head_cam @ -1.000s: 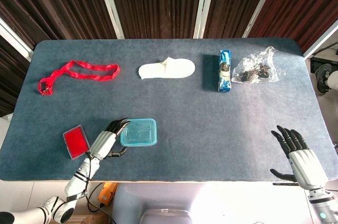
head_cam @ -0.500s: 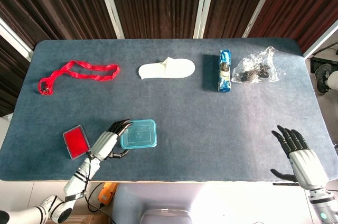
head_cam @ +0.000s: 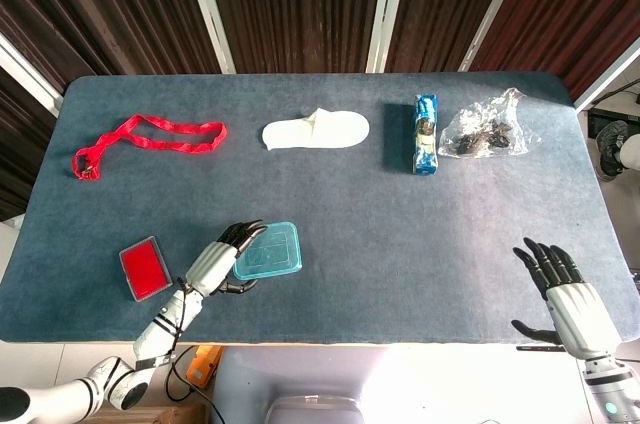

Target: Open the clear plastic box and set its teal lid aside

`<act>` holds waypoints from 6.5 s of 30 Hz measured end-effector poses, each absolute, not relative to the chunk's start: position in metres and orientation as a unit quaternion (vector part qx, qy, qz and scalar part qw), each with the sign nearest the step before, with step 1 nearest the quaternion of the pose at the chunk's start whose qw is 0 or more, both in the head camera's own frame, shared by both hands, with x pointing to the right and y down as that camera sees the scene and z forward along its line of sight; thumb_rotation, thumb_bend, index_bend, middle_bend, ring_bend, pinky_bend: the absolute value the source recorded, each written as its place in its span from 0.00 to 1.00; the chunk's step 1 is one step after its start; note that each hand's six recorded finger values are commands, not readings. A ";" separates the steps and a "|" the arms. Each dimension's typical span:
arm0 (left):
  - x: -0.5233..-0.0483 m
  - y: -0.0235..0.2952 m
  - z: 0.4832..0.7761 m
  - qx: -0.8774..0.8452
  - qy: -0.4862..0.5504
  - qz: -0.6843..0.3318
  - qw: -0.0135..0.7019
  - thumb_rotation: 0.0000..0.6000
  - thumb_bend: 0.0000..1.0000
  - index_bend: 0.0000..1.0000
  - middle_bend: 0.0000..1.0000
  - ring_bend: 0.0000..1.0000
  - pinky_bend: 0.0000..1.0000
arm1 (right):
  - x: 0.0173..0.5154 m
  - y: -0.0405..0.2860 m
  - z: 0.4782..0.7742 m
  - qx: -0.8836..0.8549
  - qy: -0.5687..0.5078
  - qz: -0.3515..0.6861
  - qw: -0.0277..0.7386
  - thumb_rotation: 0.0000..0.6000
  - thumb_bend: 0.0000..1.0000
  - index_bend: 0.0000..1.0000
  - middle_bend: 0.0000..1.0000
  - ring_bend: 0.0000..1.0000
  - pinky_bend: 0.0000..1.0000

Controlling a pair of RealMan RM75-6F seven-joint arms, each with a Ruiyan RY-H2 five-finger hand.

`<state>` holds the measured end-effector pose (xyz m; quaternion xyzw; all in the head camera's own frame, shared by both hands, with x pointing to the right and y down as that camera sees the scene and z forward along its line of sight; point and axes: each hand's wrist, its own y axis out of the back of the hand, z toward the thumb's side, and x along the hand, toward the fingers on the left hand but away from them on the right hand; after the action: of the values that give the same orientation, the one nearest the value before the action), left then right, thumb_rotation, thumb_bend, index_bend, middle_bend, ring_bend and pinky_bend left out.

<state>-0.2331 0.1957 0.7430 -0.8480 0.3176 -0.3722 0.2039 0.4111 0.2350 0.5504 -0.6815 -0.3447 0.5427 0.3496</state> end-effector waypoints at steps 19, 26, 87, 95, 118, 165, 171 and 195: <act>-0.226 0.192 0.751 -0.852 0.343 -0.360 0.165 1.00 0.29 0.00 0.33 0.31 0.48 | 0.406 0.237 0.554 -0.685 -0.334 0.543 0.353 1.00 0.19 0.00 0.00 0.00 0.00; -0.227 0.200 0.752 -0.856 0.343 -0.348 0.167 1.00 0.31 0.00 0.36 0.33 0.53 | 0.402 0.236 0.556 -0.688 -0.331 0.537 0.359 1.00 0.19 0.00 0.00 0.00 0.00; -0.178 0.242 0.744 -0.897 0.300 -0.277 0.168 1.00 0.30 0.00 0.36 0.33 0.52 | 0.139 0.225 0.697 -0.828 -0.229 0.274 0.433 1.00 0.39 0.62 0.15 0.00 0.00; -0.177 0.245 0.745 -0.899 0.296 -0.277 0.165 1.00 0.31 0.00 0.36 0.33 0.52 | 0.135 0.225 0.697 -0.830 -0.229 0.272 0.430 1.00 0.39 0.63 0.15 0.00 0.00; -0.178 0.247 0.748 -0.899 0.291 -0.281 0.165 1.00 0.30 0.00 0.36 0.33 0.52 | 0.132 0.221 0.697 -0.827 -0.231 0.275 0.433 1.00 0.39 0.63 0.15 0.00 0.00; -0.178 0.247 0.754 -0.897 0.280 -0.287 0.186 1.00 0.31 0.00 0.38 0.35 0.54 | 0.136 0.211 0.689 -0.821 -0.245 0.275 0.437 1.00 0.39 0.62 0.15 0.00 0.00; -0.177 0.248 0.753 -0.897 0.279 -0.285 0.189 1.00 0.31 0.00 0.38 0.35 0.54 | 0.133 0.208 0.692 -0.819 -0.242 0.280 0.439 1.00 0.40 0.62 0.15 0.00 0.00; -0.178 0.249 0.751 -0.896 0.281 -0.280 0.198 1.00 0.31 0.00 0.38 0.35 0.54 | 0.115 0.205 0.699 -0.814 -0.249 0.278 0.444 1.00 0.56 0.74 0.19 0.00 0.00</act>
<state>-0.1782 0.2485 0.7508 -0.8963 0.2812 -0.2801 0.1976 0.1148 0.2048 0.6987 -0.8144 -0.2494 0.2775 0.4444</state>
